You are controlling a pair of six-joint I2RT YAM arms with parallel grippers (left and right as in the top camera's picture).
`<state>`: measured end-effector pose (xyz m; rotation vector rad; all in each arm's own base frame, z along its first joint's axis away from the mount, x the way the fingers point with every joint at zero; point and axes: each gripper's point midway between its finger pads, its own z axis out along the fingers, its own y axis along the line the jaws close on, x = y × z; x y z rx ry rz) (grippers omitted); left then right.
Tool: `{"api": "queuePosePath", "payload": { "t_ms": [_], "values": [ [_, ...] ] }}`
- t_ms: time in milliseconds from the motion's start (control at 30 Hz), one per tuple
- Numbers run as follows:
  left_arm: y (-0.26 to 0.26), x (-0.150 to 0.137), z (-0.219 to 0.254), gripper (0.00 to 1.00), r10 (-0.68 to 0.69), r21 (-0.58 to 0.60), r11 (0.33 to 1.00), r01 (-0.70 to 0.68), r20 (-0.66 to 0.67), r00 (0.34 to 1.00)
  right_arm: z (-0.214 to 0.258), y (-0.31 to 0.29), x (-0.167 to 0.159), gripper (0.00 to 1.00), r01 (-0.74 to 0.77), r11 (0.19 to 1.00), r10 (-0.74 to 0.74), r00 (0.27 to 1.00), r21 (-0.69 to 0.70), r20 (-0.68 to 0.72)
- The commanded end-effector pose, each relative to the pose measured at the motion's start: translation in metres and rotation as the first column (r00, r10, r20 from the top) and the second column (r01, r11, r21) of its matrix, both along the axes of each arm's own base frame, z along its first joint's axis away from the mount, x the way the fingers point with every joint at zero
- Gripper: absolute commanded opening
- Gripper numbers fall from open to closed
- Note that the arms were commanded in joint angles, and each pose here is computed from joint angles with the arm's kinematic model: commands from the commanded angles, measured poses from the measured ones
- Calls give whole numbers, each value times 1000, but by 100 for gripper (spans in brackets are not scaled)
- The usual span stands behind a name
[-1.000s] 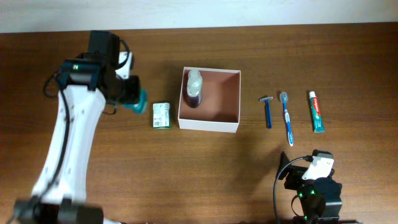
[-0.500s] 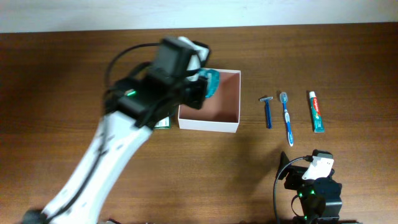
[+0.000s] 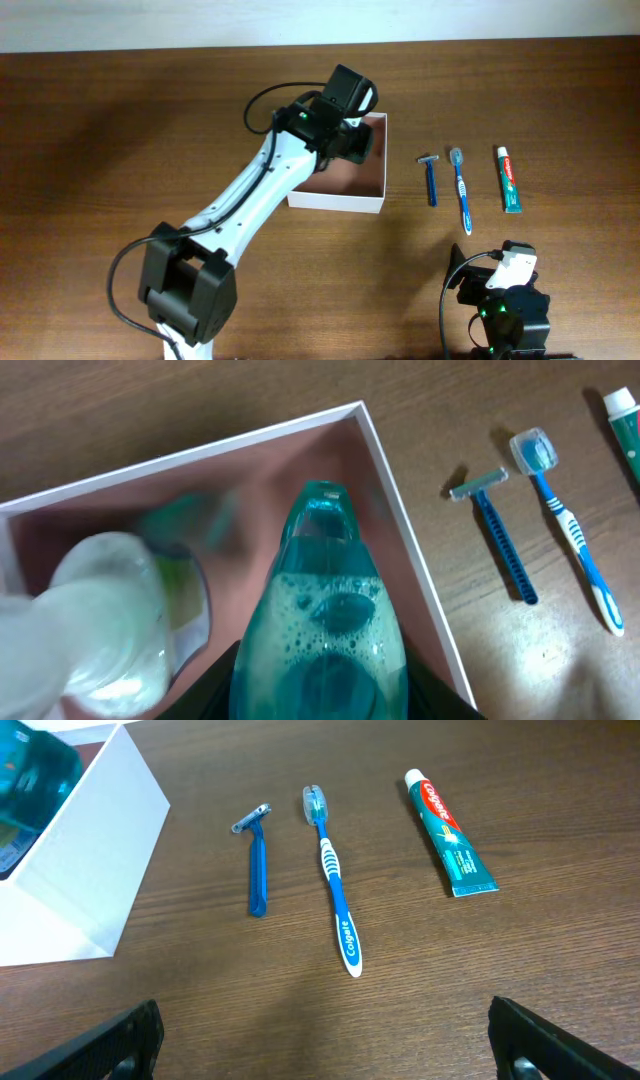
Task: Pack container
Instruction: 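Carry the mouthwash with the left gripper into the box's right corner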
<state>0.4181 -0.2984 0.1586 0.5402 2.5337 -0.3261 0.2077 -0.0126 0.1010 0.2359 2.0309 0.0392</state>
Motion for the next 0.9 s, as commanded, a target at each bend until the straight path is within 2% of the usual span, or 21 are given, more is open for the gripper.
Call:
{"api": "queuePosePath", "payload": {
  "t_ms": [0, 133, 200, 233, 267, 300, 367, 433, 567, 700, 800, 867],
  "values": [
    [-17, 2, 2, 19, -15, -20, 1000, 16, 23, 1000, -2, -1, 0, 99, 11, 1000, -11, 1000, 11, 0],
    [-26, 3, -13, 29, -29, -13, 999, 29, 14, 999, -2, -1, 0, 99, 11, 1000, -11, 1000, 11, 0],
    [-31, 2, -15, 42, -35, -16, 999, 36, 17, 999, -2, -1, 0, 99, 11, 1000, -11, 1000, 11, 0],
    [-33, 3, -14, 53, -38, -20, 999, 38, 25, 999, -2, -1, 0, 99, 11, 1000, -11, 1000, 11, 0],
    [-34, 4, -11, 58, -38, -24, 999, 39, 30, 999, -2, -1, 0, 99, 11, 1000, -11, 1000, 11, 0],
    [-35, 5, -7, 67, -38, -27, 999, 39, 35, 999, -2, -1, 0, 99, 11, 1000, -11, 1000, 11, 0],
    [-36, 6, -1, 77, -38, -33, 999, 39, 42, 998, -2, -1, 0, 99, 11, 1000, -11, 1000, 11, 0],
    [-36, 6, 9, 92, -38, -35, 999, 39, 45, 998, -2, -1, 0, 99, 11, 1000, -11, 1000, 11, 0],
    [-34, 4, 33, 98, -38, -32, 999, 39, 43, 998, -2, -1, 0, 99, 11, 1000, -11, 1000, 11, 0],
    [-27, -2, 58, 99, -33, -17, 999, 34, 35, 999, -2, -1, 0, 98, 11, 1000, -11, 1000, 11, 0],
    [-25, -17, 77, 99, -57, -31, 998, 57, -5, 998, -2, -1, 0, 99, 11, 1000, -11, 1000, 11, 0],
    [-12, -27, 93, 100, -87, 9, 996, 87, -15, 996, -2, -1, 0, 99, 11, 1000, -11, 1000, 11, 0]
  ]
}}
